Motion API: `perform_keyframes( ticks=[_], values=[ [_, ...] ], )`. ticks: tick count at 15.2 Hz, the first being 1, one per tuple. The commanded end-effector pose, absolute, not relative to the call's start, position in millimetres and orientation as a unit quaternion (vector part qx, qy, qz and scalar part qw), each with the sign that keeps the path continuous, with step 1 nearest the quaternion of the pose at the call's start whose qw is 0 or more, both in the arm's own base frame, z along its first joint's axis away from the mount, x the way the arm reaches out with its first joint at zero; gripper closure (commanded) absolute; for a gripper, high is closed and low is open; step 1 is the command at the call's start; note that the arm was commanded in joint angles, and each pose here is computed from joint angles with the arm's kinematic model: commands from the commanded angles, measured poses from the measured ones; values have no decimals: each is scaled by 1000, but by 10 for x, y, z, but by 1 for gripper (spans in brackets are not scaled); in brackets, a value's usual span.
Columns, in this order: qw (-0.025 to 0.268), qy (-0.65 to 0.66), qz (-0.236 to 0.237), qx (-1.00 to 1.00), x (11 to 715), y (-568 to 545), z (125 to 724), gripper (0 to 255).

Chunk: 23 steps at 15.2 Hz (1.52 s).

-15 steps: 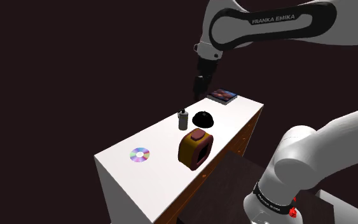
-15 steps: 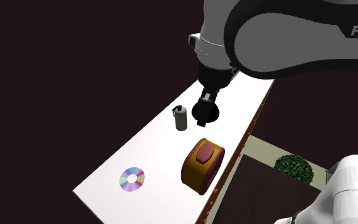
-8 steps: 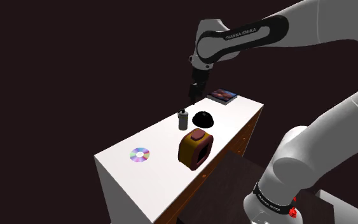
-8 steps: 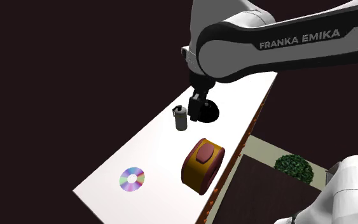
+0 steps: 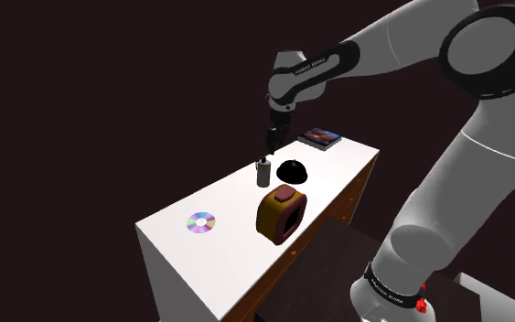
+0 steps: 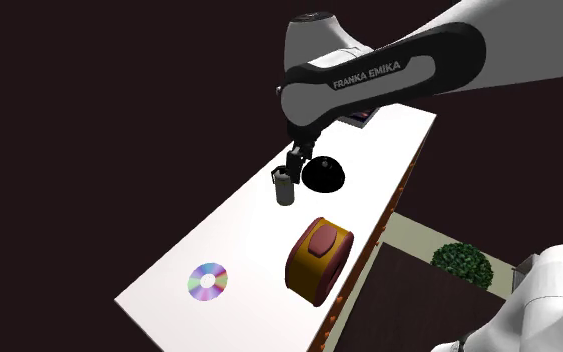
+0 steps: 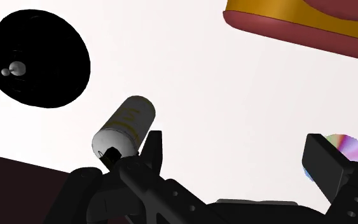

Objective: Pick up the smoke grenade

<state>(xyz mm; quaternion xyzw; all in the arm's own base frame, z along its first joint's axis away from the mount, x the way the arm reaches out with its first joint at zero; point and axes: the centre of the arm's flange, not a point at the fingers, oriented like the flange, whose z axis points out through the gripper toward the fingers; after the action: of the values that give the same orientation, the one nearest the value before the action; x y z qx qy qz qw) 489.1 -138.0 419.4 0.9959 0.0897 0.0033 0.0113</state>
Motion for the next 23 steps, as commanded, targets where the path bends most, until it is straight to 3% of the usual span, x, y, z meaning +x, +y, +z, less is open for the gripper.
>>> perform_keyframes(
  ticks=[1, 15, 23],
  values=[
    [11, 89, 0, 996, 5048, -1503, 4015, 0],
    [11, 86, -24, 996, 6043, -2561, 2816, 0],
    [11, 86, -25, 996, 6075, -2596, 2406, 0]
  ],
)
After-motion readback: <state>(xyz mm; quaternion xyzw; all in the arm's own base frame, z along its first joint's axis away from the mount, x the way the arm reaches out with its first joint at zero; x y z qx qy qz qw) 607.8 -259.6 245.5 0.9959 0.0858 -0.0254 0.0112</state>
